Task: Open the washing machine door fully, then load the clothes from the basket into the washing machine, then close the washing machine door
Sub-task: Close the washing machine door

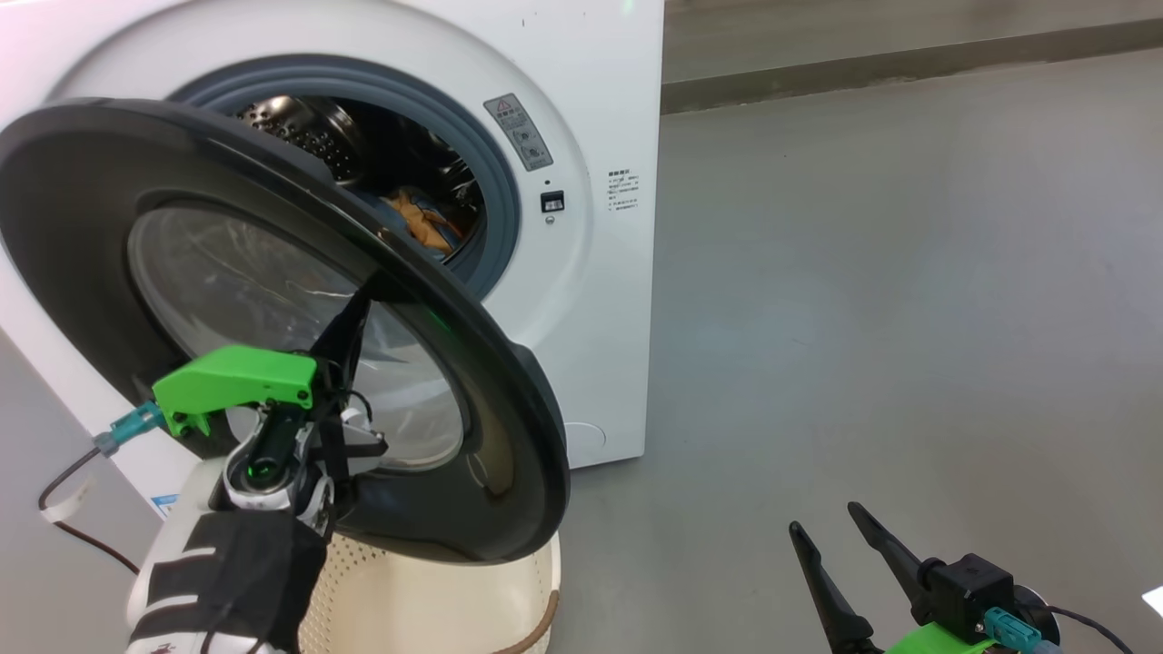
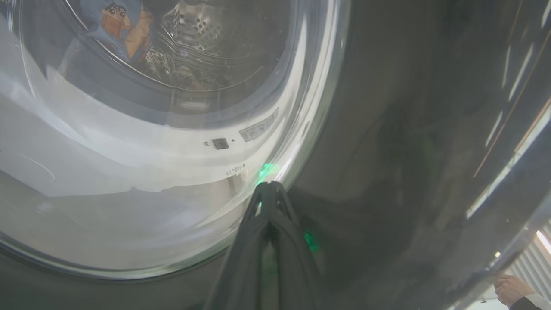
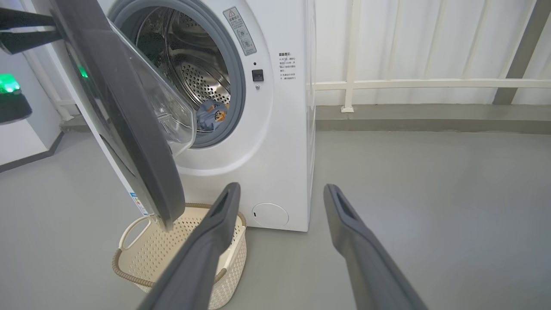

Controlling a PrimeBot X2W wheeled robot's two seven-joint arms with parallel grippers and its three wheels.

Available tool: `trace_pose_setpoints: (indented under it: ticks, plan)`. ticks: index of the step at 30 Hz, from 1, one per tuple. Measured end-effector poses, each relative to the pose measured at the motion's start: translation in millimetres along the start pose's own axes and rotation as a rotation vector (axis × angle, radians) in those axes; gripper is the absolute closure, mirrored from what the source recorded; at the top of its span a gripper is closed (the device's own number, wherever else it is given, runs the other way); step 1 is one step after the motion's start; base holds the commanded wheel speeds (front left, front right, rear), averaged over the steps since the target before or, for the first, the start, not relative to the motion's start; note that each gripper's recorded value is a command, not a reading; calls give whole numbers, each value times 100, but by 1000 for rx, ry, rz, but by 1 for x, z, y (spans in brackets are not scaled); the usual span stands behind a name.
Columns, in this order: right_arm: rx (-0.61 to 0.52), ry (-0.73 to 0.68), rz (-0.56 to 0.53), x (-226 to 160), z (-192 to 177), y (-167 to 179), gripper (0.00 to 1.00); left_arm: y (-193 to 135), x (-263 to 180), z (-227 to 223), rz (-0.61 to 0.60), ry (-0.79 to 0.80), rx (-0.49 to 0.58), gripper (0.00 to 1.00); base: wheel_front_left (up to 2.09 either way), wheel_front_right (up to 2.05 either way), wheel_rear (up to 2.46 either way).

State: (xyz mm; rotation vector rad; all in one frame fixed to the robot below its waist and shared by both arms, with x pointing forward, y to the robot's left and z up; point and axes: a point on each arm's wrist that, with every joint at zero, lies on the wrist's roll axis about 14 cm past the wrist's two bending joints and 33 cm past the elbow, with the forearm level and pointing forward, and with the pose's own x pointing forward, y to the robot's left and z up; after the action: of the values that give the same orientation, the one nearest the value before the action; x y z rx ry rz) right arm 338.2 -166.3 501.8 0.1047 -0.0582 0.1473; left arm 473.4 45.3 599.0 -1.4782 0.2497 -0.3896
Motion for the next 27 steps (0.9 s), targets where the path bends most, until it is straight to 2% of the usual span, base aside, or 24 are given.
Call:
trace_pose_setpoints:
  ticks: [9,18,23,24,25,26,27]
  plan:
    - [1,5,-5,0,-2,-2,0,1,3,-6,7,16,47,100,0,0,0]
    - [2,1,2,7,0,-1,0,-8,-6,-2,-29,26,249,100,0,0,0]
    - [1,-4,9,10,2,1,0,7,-22,6,-3,9,372,100,0,0,0]
    - [1,-8,8,11,3,0,0,14,-27,10,11,-6,414,90,0,0,0]
    - [2,-11,6,12,4,0,0,26,-38,22,40,-39,502,55,0,0,0]
    - [2,-12,8,13,4,0,0,32,-43,26,51,-55,530,44,0,0,0]
    - [3,-13,10,13,4,1,0,36,-47,29,59,-63,567,27,0,0,0]
